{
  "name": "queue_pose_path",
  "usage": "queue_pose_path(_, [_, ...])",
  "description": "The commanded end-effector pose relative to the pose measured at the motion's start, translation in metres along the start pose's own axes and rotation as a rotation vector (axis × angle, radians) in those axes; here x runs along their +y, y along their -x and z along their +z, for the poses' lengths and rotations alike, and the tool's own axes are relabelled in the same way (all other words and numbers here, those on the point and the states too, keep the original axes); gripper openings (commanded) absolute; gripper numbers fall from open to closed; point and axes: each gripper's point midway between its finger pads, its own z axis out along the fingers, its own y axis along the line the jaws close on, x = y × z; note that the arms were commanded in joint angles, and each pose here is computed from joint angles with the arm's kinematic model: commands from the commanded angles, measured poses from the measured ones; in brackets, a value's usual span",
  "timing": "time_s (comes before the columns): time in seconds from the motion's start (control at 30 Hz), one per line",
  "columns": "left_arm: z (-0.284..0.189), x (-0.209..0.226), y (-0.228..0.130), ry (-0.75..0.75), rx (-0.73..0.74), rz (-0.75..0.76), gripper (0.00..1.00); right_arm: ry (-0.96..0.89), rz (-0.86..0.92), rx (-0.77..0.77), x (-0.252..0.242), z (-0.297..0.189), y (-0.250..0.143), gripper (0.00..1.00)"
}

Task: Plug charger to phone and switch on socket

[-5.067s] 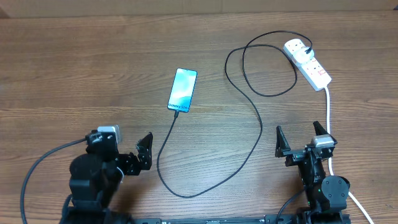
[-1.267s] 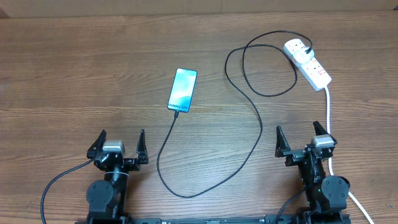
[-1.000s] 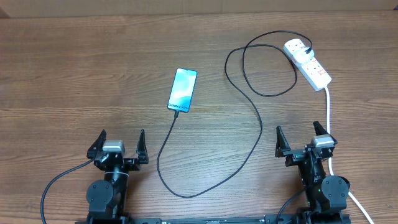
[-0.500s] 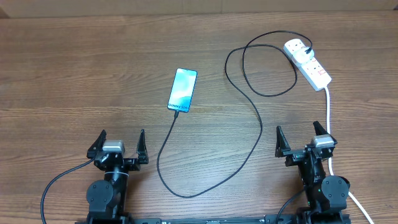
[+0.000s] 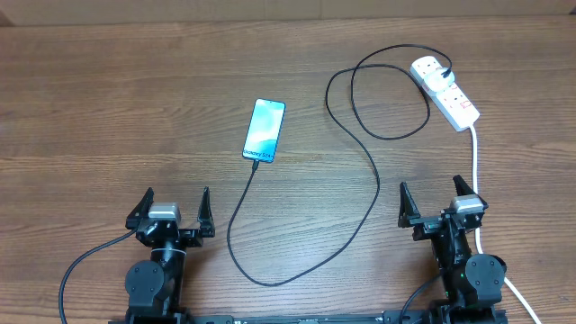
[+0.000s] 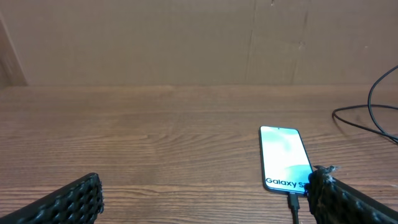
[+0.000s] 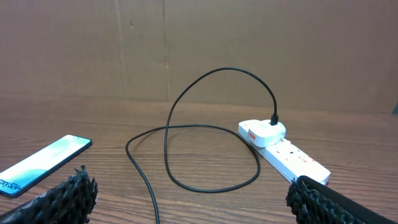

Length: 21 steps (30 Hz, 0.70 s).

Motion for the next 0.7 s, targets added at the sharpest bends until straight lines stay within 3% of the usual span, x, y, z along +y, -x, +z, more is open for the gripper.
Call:
queue_pose_path(0.0, [-0.0004, 0.0018, 0.0011, 0.008, -0.010, -0.015, 1.00, -0.005, 0.002, -0.005, -0.0008, 0.0002, -0.0015, 1.00])
queue_pose_path(0.67, [-0.0004, 0.0017, 0.0011, 0.007, -0.010, -0.015, 0.99, -0.042, 0.089, -0.005, -0.0092, -0.0001, -0.0018, 1.00])
